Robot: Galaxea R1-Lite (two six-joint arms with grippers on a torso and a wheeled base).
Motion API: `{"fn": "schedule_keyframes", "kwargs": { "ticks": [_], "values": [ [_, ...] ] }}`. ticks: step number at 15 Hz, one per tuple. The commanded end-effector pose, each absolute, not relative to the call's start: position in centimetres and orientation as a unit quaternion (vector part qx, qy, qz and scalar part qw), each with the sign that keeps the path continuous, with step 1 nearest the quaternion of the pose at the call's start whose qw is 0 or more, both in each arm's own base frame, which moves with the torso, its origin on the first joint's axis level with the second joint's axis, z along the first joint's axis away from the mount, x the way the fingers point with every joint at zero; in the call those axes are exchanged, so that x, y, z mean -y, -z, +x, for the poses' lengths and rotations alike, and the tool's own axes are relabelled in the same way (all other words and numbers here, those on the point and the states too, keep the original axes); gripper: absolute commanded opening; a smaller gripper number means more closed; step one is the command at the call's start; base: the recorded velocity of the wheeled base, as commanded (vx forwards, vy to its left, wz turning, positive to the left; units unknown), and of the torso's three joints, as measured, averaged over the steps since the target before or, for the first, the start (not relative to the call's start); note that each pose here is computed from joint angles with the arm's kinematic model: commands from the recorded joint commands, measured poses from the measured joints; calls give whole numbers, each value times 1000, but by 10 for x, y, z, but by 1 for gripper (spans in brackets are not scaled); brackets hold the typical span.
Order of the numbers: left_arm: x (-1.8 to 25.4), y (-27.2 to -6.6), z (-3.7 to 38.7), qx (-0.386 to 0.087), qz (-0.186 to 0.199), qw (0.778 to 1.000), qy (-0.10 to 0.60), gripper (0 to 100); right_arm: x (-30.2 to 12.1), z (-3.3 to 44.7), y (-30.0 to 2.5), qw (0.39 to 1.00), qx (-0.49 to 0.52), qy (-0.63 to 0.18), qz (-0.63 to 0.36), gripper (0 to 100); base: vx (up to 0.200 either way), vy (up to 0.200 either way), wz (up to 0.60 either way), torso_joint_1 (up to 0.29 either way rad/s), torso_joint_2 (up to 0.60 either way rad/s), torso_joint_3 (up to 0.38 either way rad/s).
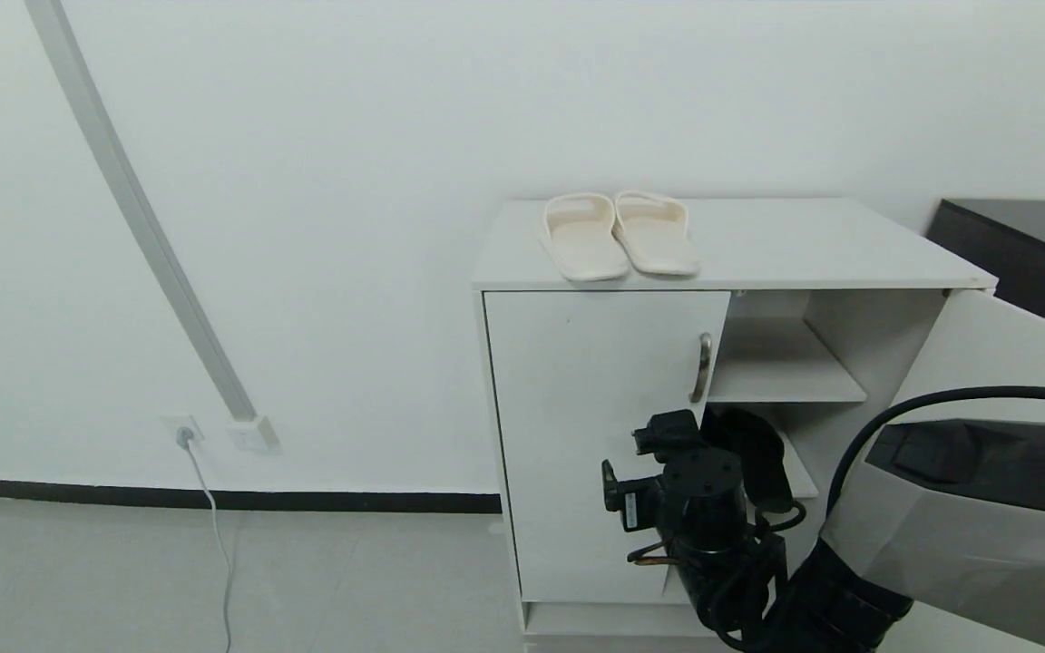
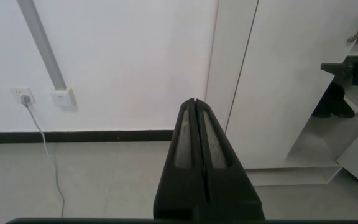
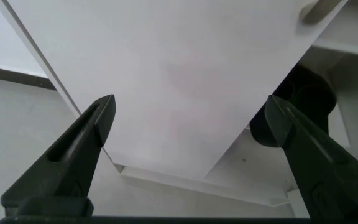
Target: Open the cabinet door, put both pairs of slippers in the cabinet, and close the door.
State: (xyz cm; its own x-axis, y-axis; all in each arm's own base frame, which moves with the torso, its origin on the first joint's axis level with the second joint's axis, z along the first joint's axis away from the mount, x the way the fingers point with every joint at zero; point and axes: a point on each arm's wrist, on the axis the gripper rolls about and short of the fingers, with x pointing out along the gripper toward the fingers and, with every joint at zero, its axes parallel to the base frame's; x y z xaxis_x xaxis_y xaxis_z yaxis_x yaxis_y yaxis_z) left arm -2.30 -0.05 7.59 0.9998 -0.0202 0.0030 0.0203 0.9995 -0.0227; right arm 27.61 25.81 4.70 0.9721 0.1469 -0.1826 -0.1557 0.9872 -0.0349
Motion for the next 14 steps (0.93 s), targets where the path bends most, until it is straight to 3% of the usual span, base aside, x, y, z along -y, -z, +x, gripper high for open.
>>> {"fn": "schedule_keyframes", "kwargs": {
  "ticks": [1, 14],
  "values": [
    [1, -76, -23, 1, -11, 1000, 10, 0, -258, 276, -46, 993, -91, -76, -26, 100, 0, 0, 0, 178, -500, -320],
    [1, -76, -23, 1, -11, 1000, 10, 0, -259, 276, -44, 992, -92, -77, -26, 100, 0, 0, 0, 224, -541, -319]
  ]
}}
